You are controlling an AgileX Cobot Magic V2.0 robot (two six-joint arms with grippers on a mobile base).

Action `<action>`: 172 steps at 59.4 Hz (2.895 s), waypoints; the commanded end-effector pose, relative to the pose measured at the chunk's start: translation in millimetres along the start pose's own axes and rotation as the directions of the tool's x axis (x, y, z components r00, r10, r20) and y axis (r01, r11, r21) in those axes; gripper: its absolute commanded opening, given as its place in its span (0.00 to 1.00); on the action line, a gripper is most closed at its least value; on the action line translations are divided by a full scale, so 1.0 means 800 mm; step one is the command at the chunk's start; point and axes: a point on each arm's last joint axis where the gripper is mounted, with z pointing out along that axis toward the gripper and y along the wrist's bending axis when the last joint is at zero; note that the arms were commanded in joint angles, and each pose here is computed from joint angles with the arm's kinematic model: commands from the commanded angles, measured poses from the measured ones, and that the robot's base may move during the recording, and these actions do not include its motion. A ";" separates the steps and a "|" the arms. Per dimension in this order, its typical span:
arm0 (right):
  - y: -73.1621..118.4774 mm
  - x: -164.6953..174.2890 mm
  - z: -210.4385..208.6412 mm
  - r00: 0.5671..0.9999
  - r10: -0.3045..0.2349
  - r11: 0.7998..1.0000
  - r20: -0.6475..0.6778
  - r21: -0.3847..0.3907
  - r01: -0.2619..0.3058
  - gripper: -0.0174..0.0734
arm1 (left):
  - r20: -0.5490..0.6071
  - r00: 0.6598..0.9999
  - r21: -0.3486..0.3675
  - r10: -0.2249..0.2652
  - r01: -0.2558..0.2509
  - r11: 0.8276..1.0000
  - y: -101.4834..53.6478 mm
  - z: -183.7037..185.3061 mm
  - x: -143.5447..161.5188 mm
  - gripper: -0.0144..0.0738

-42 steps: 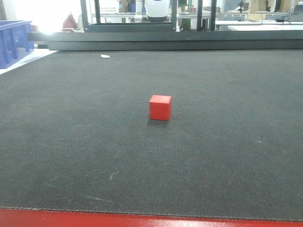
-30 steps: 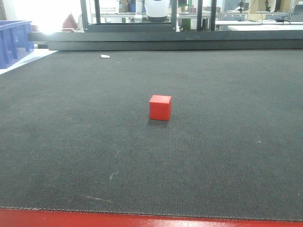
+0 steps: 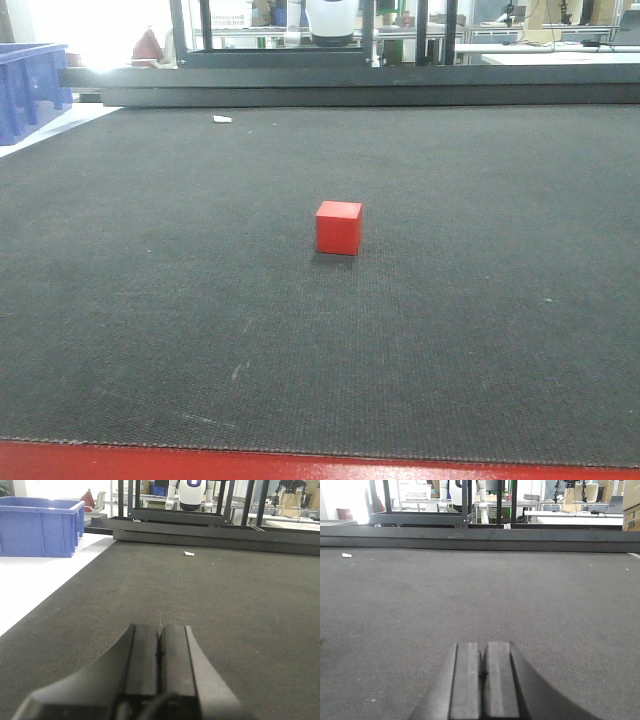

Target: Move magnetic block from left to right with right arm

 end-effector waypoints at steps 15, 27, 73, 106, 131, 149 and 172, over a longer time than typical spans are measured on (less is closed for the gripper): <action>0.000 -0.028 -0.005 0.976 -0.004 1.000 0.217 0.006 0.002 0.23 | 0.093 0.996 0.001 -0.004 0.004 1.000 0.000 -0.001 -0.007 0.03; 0.005 -0.085 -0.007 0.988 -0.003 1.000 0.157 -0.005 0.004 0.23 | 0.093 0.996 0.001 -0.004 0.004 1.000 0.000 -0.001 -0.007 0.03; 0.084 -0.229 0.200 0.874 0.003 0.975 -0.487 -0.193 -0.111 0.87 | 0.093 0.996 0.001 -0.004 0.004 1.000 0.000 -0.001 -0.007 0.03; 0.279 -0.183 0.323 0.596 0.116 0.961 -0.795 -0.062 -0.269 0.87 | 0.093 0.996 0.001 -0.004 0.004 1.000 0.000 -0.001 -0.007 0.03; 0.326 -0.095 0.378 0.480 0.165 0.977 -0.862 0.077 -0.199 0.87 | 0.093 0.996 0.001 -0.004 0.004 1.000 0.000 -0.001 -0.007 0.03; 0.328 -0.053 0.393 0.441 0.153 0.984 -0.884 0.098 -0.146 0.87 | 0.093 0.996 0.001 -0.004 0.004 1.000 0.000 -0.001 -0.007 0.03; 0.326 -0.031 0.400 0.409 0.155 0.986 -0.899 0.115 -0.121 0.80 | 0.093 0.996 0.001 -0.004 0.004 1.000 0.000 -0.001 -0.007 0.03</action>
